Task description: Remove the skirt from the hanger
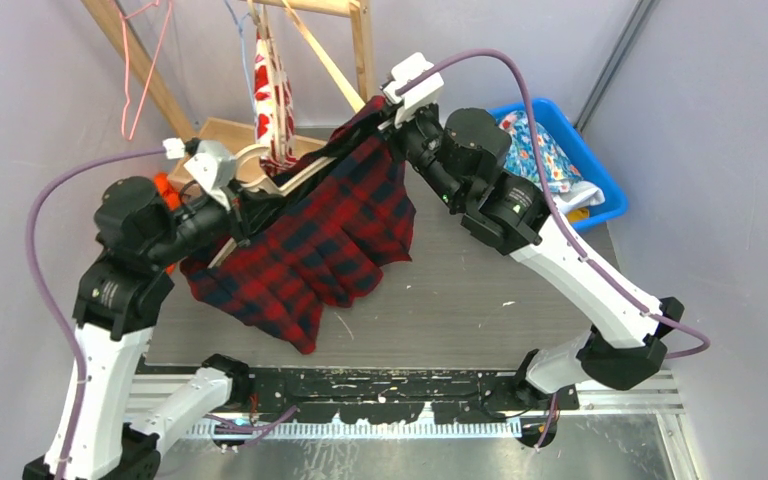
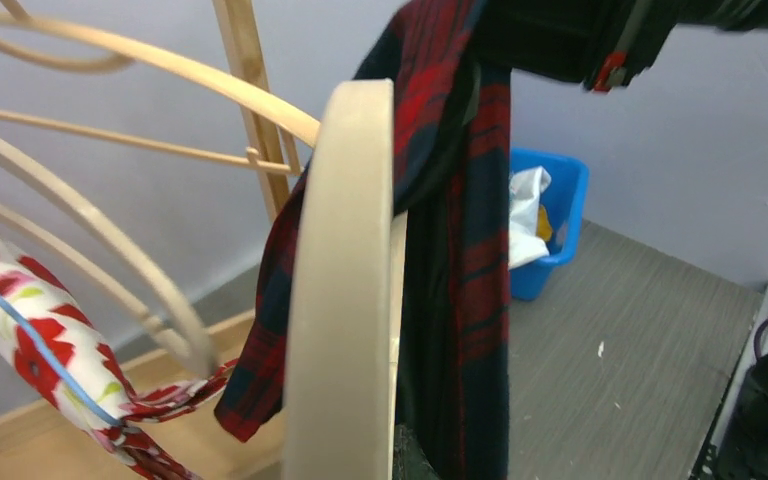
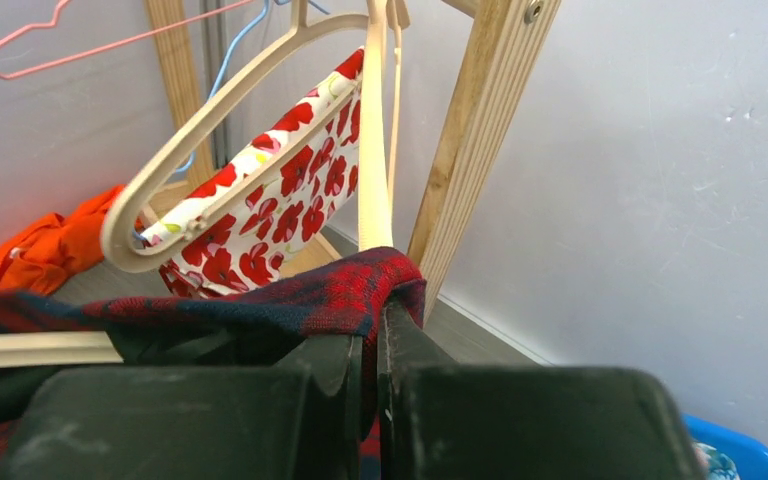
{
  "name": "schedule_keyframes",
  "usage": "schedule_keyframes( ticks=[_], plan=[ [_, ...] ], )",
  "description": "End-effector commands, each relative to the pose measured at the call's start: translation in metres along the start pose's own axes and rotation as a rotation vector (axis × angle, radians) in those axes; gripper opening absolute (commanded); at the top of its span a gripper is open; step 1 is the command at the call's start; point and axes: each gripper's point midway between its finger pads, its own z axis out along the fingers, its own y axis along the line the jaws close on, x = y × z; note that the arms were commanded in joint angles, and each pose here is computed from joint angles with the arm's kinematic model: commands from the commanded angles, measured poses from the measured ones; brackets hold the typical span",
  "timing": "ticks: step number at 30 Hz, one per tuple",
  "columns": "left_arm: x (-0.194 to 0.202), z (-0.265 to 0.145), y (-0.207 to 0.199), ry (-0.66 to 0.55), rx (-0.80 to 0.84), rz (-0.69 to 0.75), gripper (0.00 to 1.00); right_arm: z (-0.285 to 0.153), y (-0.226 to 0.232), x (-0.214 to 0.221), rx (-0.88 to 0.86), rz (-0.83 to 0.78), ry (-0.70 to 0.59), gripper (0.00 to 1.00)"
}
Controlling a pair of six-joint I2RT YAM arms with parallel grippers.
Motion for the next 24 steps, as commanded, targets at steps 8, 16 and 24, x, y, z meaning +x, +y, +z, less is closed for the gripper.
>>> schedule_keyframes(
  ticks=[8,16,24],
  plan=[
    [0.042,0.013,-0.007,0.130,0.067,-0.067,0.00,-0.019,-0.057,-0.091,0.174,0.110,-0.251,0.01],
    [0.028,-0.034,-0.014,0.106,-0.015,-0.010,0.00,-0.008,-0.064,-0.074,0.254,0.072,-0.227,0.01],
    [0.016,-0.080,-0.023,0.077,-0.083,0.034,0.00,-0.002,-0.069,-0.062,0.306,0.038,-0.200,0.01]
  ],
)
